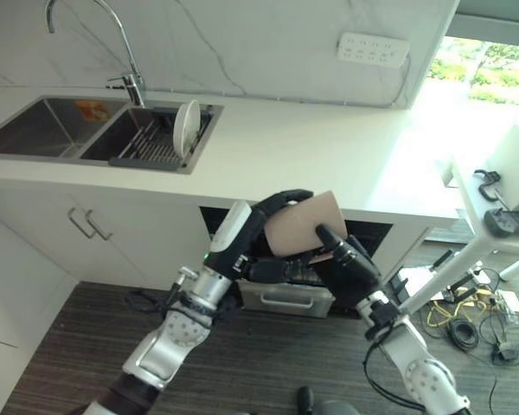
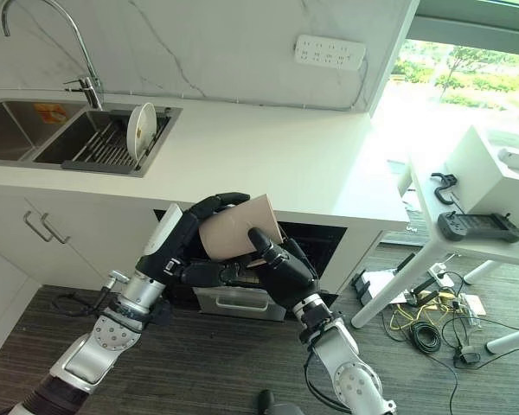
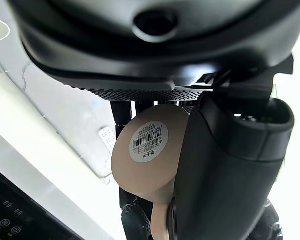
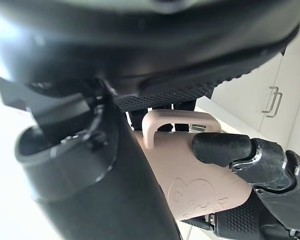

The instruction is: Place the dishes in the dishwasher.

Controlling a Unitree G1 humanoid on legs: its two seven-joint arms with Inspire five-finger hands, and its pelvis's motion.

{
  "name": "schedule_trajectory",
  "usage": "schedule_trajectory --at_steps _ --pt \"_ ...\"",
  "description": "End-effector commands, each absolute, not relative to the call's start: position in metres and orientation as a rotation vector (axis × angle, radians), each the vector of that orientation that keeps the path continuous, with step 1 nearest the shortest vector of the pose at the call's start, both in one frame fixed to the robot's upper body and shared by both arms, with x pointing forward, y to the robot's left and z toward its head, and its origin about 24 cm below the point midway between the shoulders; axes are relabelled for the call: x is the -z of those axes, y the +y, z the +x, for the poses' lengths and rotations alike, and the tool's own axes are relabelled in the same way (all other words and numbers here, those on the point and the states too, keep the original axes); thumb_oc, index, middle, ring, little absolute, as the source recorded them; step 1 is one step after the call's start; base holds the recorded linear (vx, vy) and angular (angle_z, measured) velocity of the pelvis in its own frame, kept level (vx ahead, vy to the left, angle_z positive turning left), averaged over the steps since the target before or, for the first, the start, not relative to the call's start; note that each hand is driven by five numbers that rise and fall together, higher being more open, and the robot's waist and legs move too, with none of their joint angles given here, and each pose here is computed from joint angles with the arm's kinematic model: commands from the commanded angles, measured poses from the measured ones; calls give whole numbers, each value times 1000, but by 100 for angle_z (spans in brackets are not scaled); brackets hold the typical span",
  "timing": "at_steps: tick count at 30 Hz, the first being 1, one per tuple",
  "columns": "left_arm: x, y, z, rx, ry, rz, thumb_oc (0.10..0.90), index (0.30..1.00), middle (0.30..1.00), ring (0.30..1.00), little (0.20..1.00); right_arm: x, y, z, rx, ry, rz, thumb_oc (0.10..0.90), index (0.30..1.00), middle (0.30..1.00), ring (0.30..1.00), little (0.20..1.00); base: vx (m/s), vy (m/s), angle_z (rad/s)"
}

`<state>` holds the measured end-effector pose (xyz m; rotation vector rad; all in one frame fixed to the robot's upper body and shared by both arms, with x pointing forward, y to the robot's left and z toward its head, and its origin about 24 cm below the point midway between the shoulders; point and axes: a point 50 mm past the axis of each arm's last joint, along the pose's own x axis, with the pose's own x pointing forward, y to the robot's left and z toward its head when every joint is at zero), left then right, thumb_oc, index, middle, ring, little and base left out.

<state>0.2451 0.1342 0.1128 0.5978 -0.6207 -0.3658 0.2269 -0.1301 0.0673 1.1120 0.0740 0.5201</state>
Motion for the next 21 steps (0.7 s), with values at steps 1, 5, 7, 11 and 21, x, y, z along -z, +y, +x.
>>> schedule_trajectory --at_steps 1,5,7,11,21 --pt "-125 111 235 507 -732 624 800 900 900 900 900 -146 -121 236 -780 -370 1278 400 300 300 300 300 0 0 0" --pt "-122 121 236 456 -716 633 800 900 900 900 900 -144 -128 237 -728 -381 1250 400 300 300 300 300 -17 -2 0" --pt "-120 130 237 420 -695 646 800 900 900 900 900 -143 -134 237 -701 -385 1243 400 300 300 300 300 0 0 0" --pt "-118 152 239 322 -651 665 800 900 900 900 900 -139 -144 237 -644 -403 1245 400 300 300 300 300 -20 6 -3" --pt "-110 238 232 -69 -504 804 800 900 900 900 900 -134 -176 235 -486 -461 1211 400 300 300 300 300 -8 34 -4"
